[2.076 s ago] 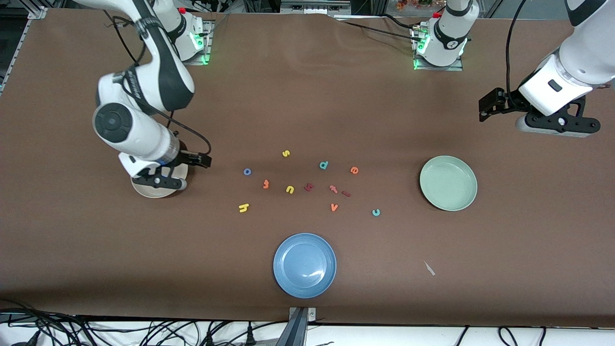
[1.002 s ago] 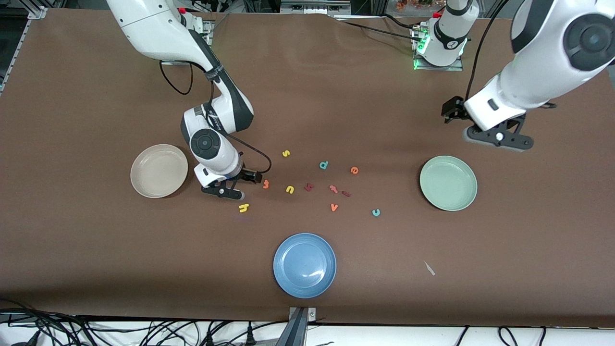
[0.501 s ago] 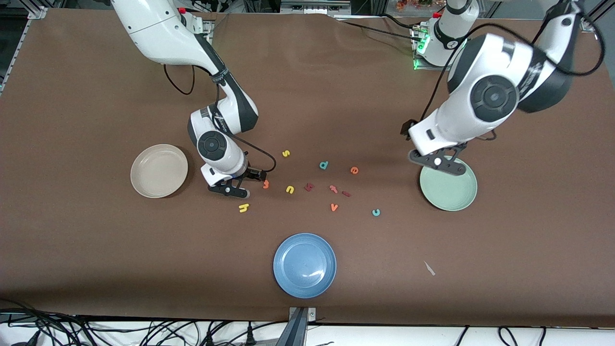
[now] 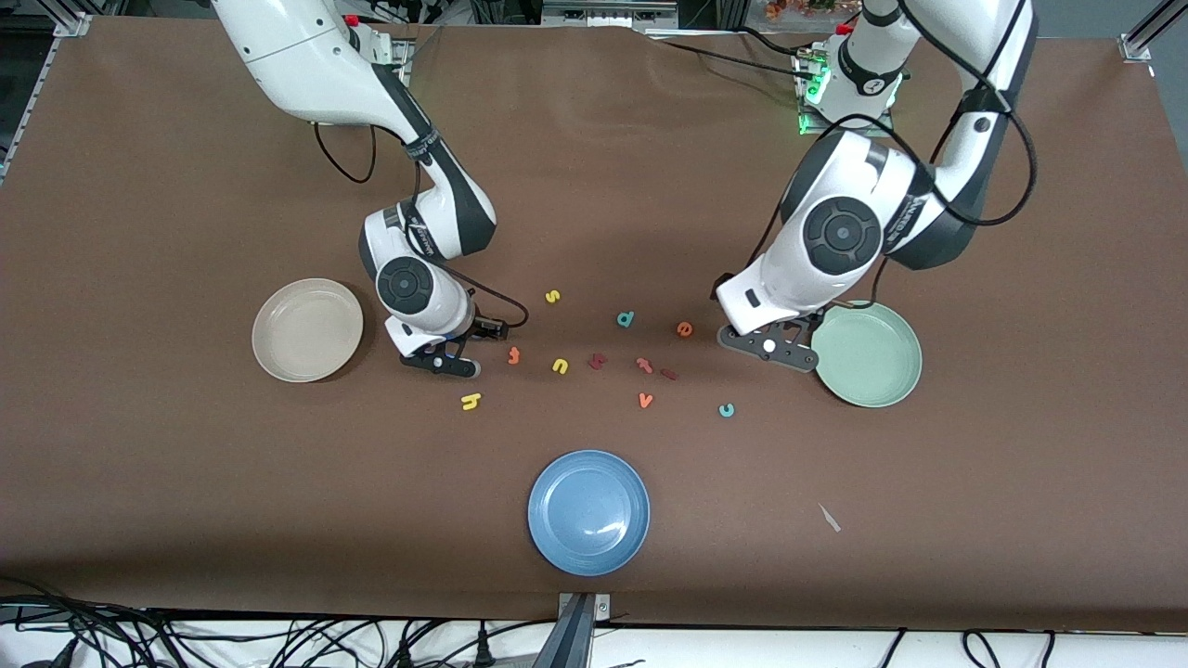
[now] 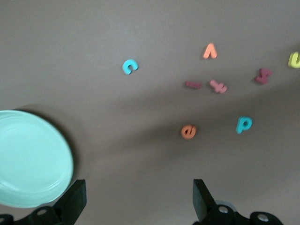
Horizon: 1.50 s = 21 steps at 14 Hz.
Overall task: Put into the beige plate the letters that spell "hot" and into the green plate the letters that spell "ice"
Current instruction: 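Move the right gripper to the blue o while the left gripper reaches the e, then grasp the blue o with the right gripper while the left gripper grasps the e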
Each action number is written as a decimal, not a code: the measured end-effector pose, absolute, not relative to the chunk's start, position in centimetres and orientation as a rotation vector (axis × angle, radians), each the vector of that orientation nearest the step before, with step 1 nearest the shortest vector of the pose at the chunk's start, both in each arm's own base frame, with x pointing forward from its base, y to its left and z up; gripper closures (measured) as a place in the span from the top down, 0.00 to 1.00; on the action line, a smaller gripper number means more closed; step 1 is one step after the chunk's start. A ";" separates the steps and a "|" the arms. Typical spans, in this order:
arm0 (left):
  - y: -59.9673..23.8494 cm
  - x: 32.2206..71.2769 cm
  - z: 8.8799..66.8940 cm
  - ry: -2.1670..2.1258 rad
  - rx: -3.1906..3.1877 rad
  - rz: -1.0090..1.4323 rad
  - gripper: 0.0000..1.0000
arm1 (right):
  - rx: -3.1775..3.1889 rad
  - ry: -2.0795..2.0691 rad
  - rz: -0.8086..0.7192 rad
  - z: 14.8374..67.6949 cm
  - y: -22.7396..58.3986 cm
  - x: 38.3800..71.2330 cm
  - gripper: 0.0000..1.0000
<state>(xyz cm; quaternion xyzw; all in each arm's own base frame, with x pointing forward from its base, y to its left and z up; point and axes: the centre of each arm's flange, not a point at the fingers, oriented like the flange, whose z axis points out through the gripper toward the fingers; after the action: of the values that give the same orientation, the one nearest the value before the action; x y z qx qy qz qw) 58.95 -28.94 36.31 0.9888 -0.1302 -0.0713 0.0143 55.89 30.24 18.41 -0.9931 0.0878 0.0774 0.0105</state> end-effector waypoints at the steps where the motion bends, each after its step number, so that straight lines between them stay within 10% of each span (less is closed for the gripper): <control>1: -29.6 59.0 35.5 -0.373 3.067 -0.214 1.00 | -3.097 0.272 0.244 18.7 30.0 55.8 0.78; 15: -35.7 56.5 22.0 -0.433 3.048 -0.214 0.87 | -3.082 0.264 0.205 18.0 29.6 55.6 0.71; 21: -35.5 54.6 18.7 -0.443 3.051 -0.219 0.60 | -3.079 0.258 0.198 17.3 29.9 55.4 0.64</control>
<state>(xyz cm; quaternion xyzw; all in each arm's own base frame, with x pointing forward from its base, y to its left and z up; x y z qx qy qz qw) 54.63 -35.51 18.69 0.9868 -0.1433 -0.0707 0.0253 55.43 29.91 17.30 -0.9942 0.0832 0.0641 0.0229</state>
